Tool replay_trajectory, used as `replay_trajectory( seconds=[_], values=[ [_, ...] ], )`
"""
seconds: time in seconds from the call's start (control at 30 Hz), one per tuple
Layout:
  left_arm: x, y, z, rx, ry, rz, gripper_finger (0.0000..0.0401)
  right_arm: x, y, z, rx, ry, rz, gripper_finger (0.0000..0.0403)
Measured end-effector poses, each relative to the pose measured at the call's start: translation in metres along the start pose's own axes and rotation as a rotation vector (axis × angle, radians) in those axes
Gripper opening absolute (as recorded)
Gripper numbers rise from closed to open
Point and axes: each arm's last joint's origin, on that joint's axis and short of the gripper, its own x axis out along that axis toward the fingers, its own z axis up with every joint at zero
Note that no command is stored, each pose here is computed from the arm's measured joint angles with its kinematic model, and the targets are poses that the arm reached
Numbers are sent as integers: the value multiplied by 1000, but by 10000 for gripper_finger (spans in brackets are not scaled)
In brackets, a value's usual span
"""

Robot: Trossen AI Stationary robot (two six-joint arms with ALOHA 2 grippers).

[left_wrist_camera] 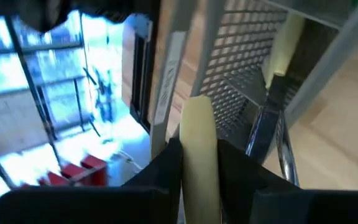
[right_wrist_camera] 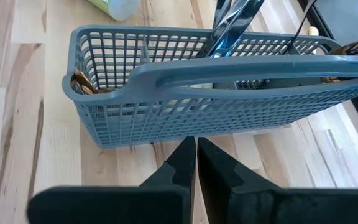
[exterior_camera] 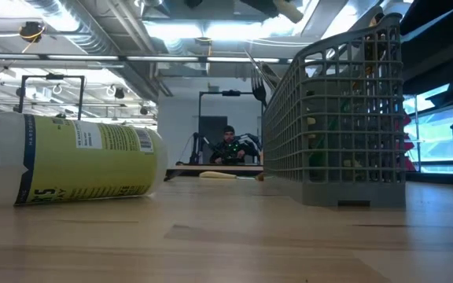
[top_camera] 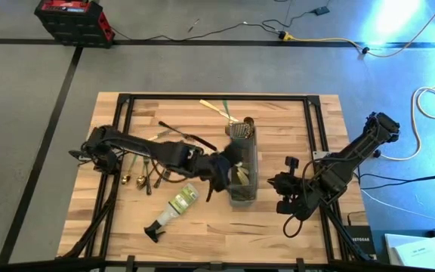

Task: Sort silverware
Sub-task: Put the table knife into the silverware basket

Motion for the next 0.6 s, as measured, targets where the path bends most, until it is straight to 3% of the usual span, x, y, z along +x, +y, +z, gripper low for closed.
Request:
replay_trajectory(
  seconds=[0.27,0.6],
  values=[
    [33,-14,18,274,93,-14,59,0,0,0,0,-3,-2,0],
    [60,-30,32,435,135,-58,59,0,0,0,-1,-4,-3,0]
  ],
)
